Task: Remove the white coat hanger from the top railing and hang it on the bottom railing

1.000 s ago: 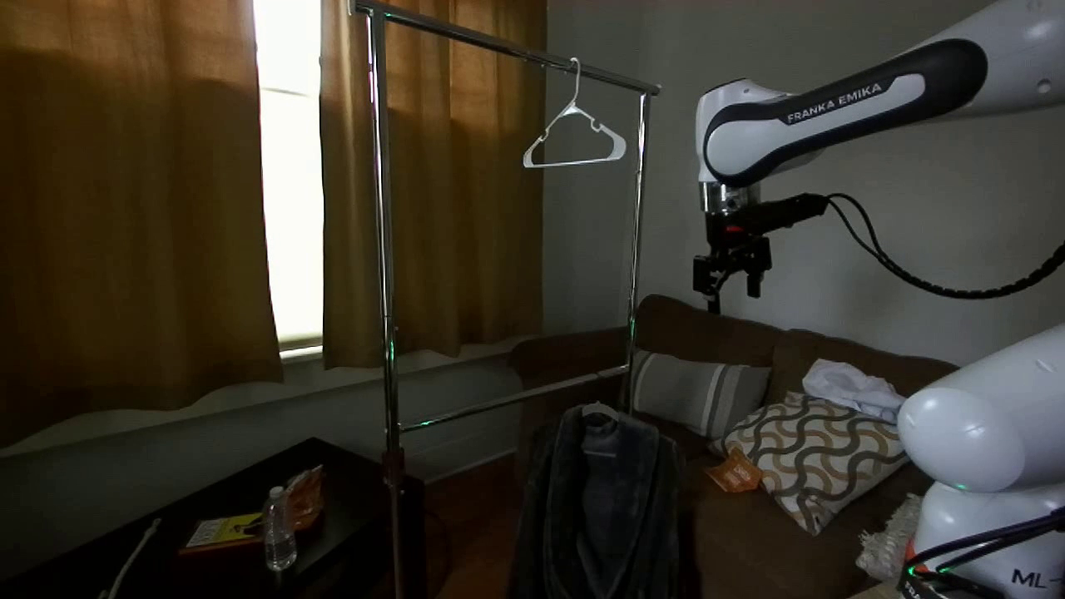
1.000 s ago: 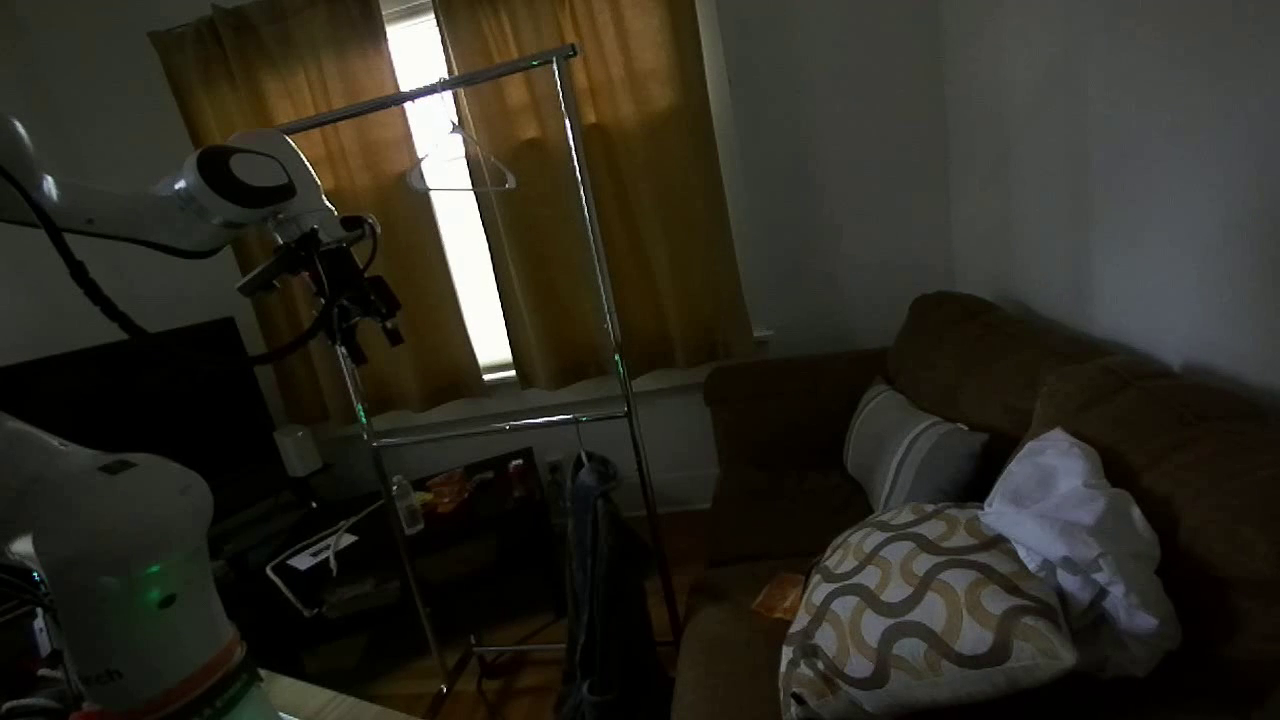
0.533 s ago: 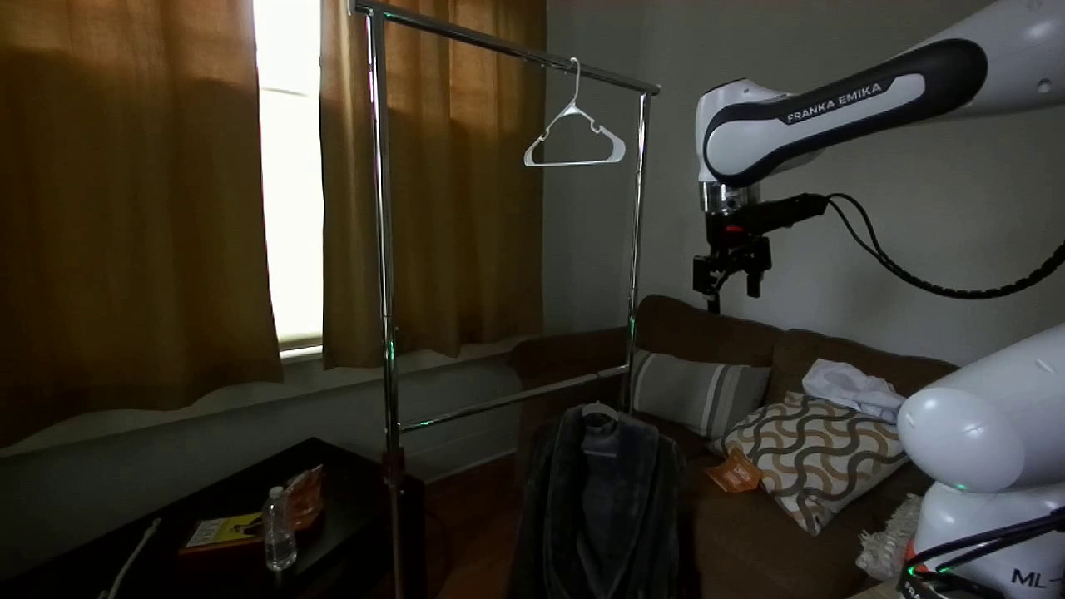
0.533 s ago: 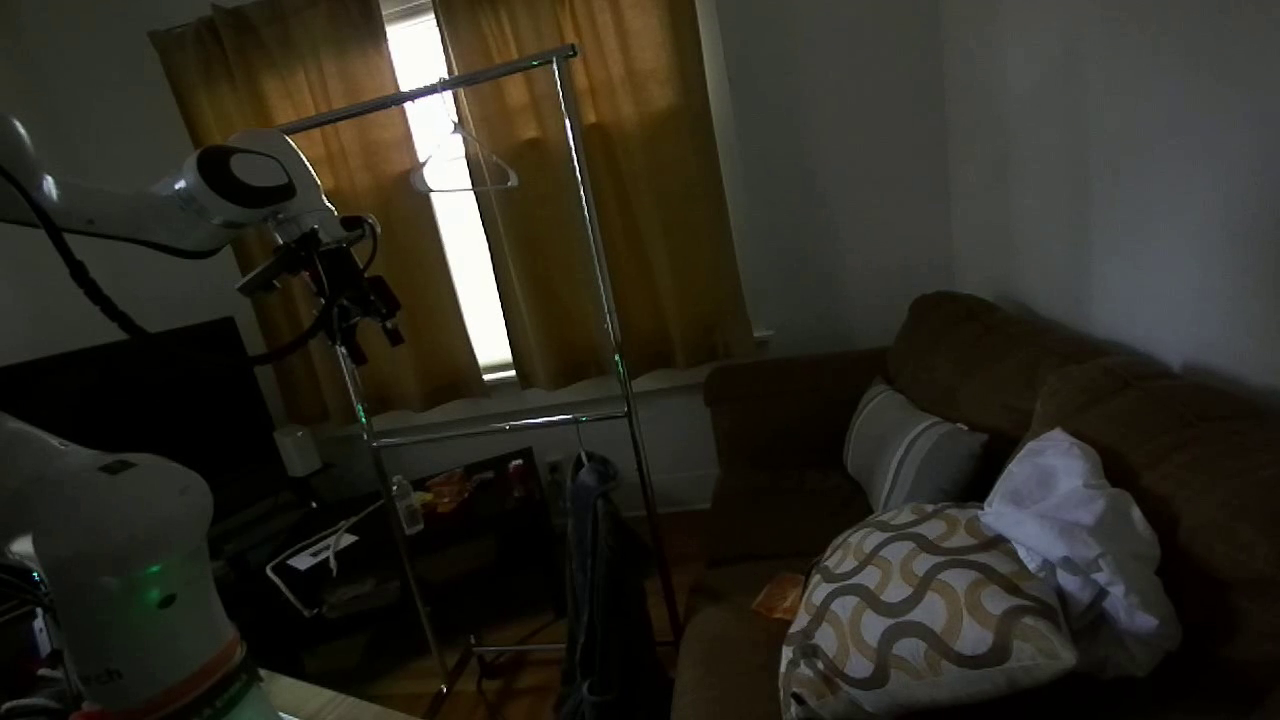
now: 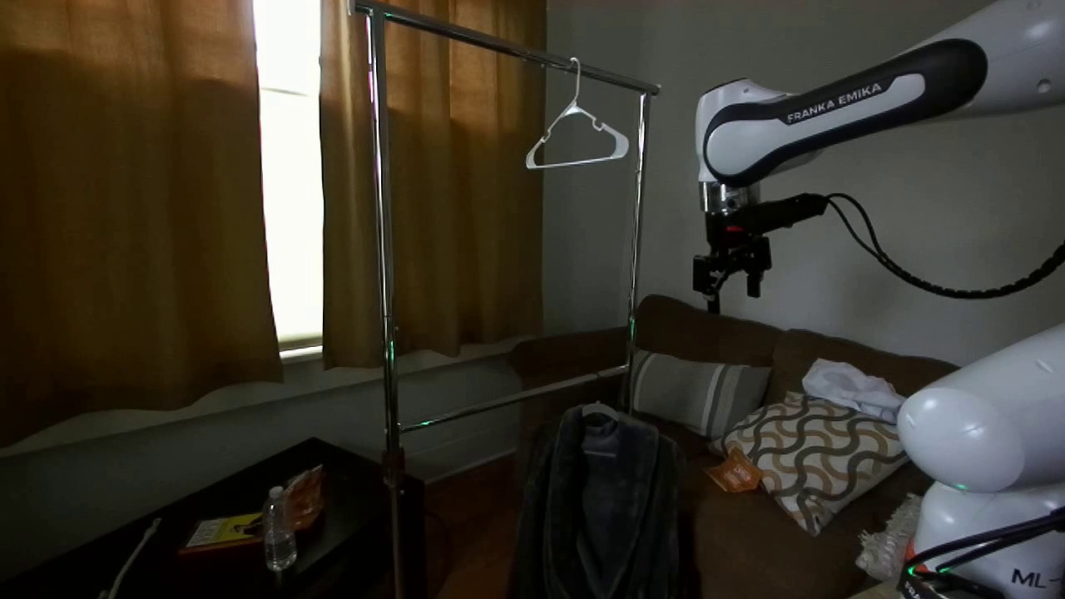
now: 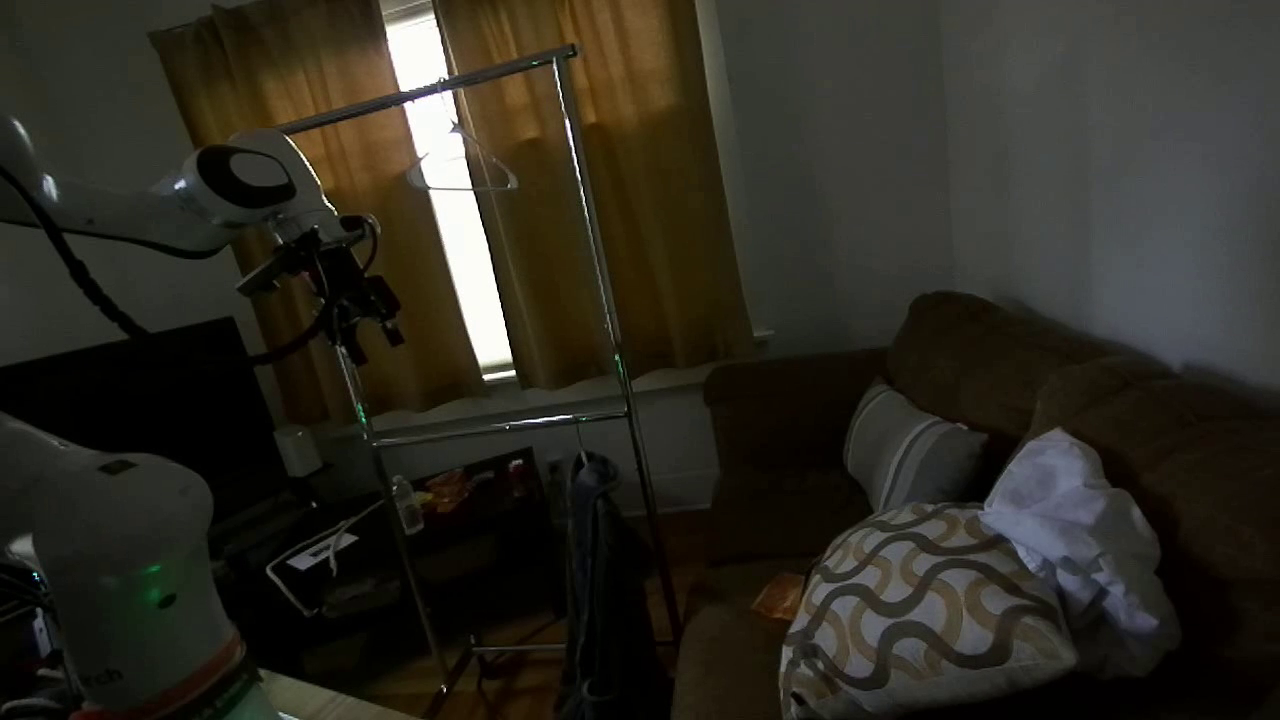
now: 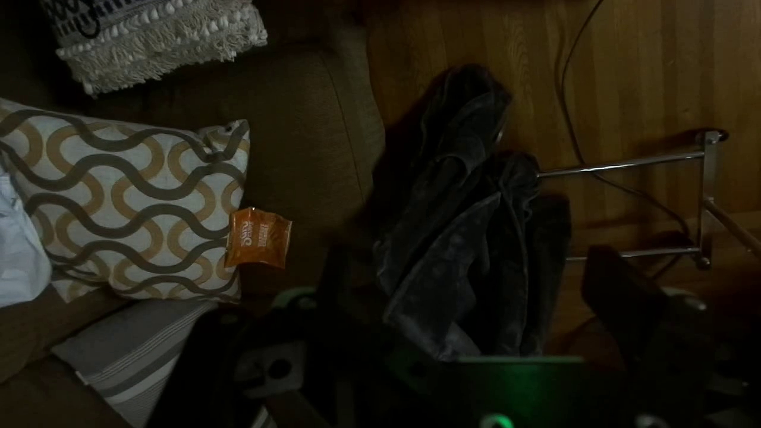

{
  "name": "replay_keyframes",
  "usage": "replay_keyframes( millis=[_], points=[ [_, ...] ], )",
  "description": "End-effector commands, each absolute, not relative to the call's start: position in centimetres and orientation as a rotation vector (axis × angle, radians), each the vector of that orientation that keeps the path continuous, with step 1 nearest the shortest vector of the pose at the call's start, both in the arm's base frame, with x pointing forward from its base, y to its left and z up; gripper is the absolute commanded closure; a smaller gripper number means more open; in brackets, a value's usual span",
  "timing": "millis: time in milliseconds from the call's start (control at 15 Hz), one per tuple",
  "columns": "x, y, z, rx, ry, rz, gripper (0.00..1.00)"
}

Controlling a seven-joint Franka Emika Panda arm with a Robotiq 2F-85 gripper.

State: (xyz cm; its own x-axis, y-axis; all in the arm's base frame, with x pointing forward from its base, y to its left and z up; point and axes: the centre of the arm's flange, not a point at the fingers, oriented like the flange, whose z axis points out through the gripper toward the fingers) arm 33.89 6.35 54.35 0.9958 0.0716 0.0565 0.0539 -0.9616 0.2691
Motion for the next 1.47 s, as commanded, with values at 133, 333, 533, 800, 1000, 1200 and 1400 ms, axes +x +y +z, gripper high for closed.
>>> replay_keyframes(
  millis=[133, 333, 533, 800, 1000, 1200, 1400],
  points=[
    [33.9, 6.4, 54.4, 2.868, 0.092, 0.095, 0.00],
    [33.8, 5.9, 54.6, 2.879, 0.087, 0.106, 0.00],
    [33.5, 4.0, 55.5, 2.904, 0.026, 0.148, 0.00],
    [34.0, 3.5, 55.8, 2.913, 0.006, 0.130, 0.00],
    [34.1, 3.7, 55.7, 2.912, 0.012, 0.126, 0.00],
    [34.1, 3.7, 55.7, 2.912, 0.015, 0.125, 0.00],
    [35.5, 4.4, 57.9, 2.845, 0.033, 0.221, 0.00]
  ],
)
